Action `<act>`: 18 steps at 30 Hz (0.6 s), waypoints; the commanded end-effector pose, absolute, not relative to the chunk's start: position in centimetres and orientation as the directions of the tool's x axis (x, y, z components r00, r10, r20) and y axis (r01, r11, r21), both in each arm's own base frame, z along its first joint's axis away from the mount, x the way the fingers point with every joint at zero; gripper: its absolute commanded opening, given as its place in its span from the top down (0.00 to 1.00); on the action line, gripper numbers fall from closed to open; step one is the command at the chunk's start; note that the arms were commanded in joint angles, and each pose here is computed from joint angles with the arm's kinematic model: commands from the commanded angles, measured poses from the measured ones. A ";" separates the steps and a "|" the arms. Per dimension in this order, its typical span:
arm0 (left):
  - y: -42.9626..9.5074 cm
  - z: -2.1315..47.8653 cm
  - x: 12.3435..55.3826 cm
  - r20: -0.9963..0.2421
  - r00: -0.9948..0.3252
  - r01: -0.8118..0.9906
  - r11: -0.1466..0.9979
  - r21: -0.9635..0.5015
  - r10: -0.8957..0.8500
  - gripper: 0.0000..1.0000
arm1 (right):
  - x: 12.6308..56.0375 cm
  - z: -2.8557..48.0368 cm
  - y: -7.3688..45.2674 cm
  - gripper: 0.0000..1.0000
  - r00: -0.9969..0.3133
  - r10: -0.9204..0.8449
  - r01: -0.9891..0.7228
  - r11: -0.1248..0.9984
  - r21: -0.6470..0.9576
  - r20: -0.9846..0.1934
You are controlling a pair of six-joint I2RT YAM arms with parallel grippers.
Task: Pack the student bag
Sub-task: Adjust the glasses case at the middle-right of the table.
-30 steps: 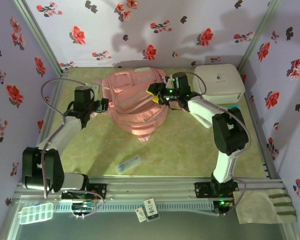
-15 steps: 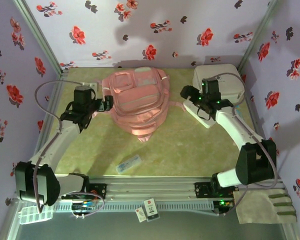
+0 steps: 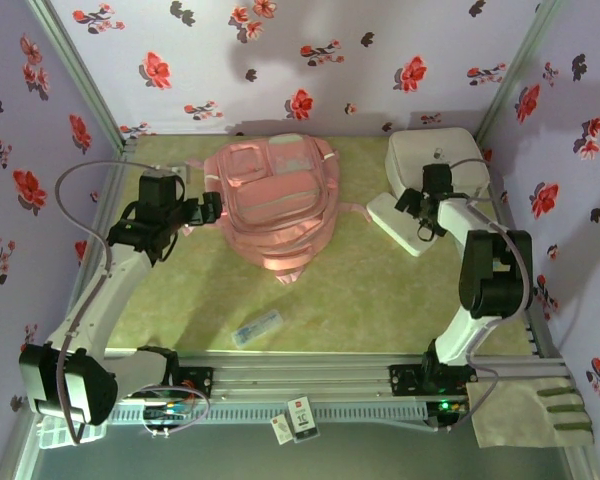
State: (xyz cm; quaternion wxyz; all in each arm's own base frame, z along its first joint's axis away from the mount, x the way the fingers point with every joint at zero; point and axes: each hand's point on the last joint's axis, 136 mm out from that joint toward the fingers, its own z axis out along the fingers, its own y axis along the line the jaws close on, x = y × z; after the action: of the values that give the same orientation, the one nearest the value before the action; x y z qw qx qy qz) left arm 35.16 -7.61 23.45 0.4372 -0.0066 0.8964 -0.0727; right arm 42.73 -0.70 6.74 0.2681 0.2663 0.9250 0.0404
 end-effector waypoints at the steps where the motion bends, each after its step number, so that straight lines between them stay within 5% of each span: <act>1: -7.7 24.2 34.6 -0.791 -0.610 0.076 0.990 -0.115 -0.045 0.00 | 44.2 6.6 -0.6 0.05 -0.715 0.502 0.451 0.863 0.226 -0.487; 18: -8.1 24.1 35.2 -0.804 -0.593 0.098 0.988 -0.117 -0.036 0.00 | 36.9 4.8 5.2 0.07 -0.800 0.450 0.393 0.893 0.220 -0.396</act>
State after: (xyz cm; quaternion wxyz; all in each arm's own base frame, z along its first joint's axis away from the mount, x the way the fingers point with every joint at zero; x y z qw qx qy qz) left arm 35.13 -7.67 23.76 0.4426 0.0045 0.8939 -0.0707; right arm 38.46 5.17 4.31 0.2285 0.2228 0.9438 0.0856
